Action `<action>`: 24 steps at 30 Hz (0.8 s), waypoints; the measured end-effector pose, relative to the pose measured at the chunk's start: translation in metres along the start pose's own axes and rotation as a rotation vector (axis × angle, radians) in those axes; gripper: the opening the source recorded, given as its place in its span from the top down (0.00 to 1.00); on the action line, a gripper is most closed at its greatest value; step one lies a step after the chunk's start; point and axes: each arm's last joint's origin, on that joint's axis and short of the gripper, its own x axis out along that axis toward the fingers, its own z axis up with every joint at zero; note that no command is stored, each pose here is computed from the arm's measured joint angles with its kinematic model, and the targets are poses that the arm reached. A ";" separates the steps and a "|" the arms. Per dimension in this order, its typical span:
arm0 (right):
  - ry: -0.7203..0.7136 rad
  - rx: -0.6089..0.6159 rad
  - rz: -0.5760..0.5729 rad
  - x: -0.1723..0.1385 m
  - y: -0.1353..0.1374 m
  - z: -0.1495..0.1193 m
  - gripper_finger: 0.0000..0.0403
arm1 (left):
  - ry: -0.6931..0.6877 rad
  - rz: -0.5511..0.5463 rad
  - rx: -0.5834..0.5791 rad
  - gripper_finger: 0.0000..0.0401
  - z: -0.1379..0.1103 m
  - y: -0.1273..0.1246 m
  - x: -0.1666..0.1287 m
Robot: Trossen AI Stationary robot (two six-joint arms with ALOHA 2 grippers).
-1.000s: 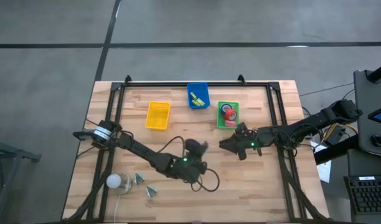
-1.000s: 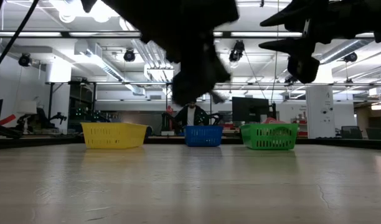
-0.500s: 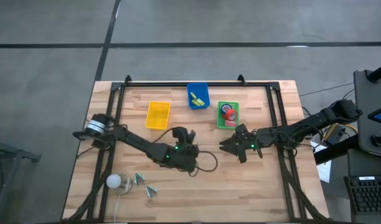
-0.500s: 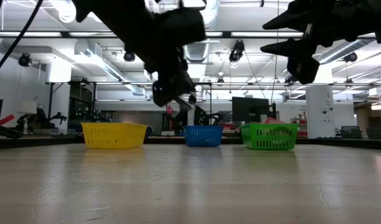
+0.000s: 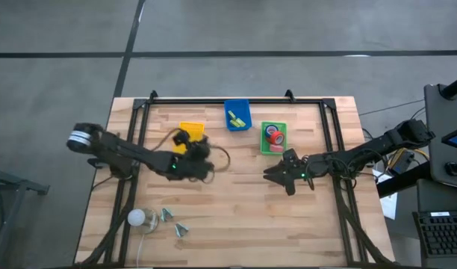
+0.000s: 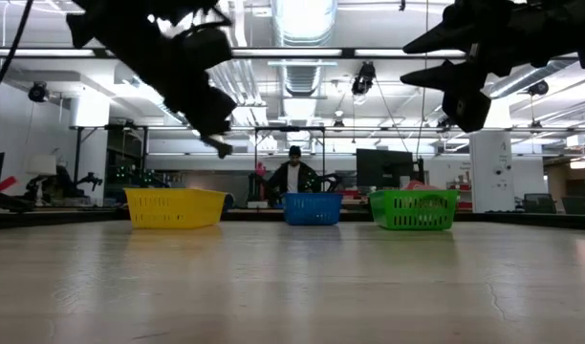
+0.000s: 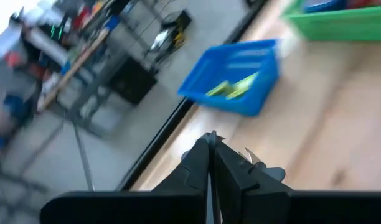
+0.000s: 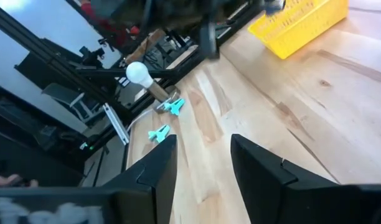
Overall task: Pick and place Stapler, Stapler remover, tape
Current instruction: Put the gray staple remover into the yellow basket
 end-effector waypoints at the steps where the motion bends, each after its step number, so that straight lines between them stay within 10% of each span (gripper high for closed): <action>1: 0.001 0.000 -0.001 0.000 0.000 0.000 0.65 | 0.013 0.019 -0.046 0.96 -0.005 0.008 0.004; 9: 0.002 0.001 -0.007 0.000 -0.001 -0.001 0.66 | 0.238 -0.100 -0.440 0.96 -0.047 0.064 0.049; 24: -0.031 -0.003 -0.047 0.000 -0.004 -0.001 0.66 | 0.302 -0.080 -0.453 0.93 -0.066 0.084 0.070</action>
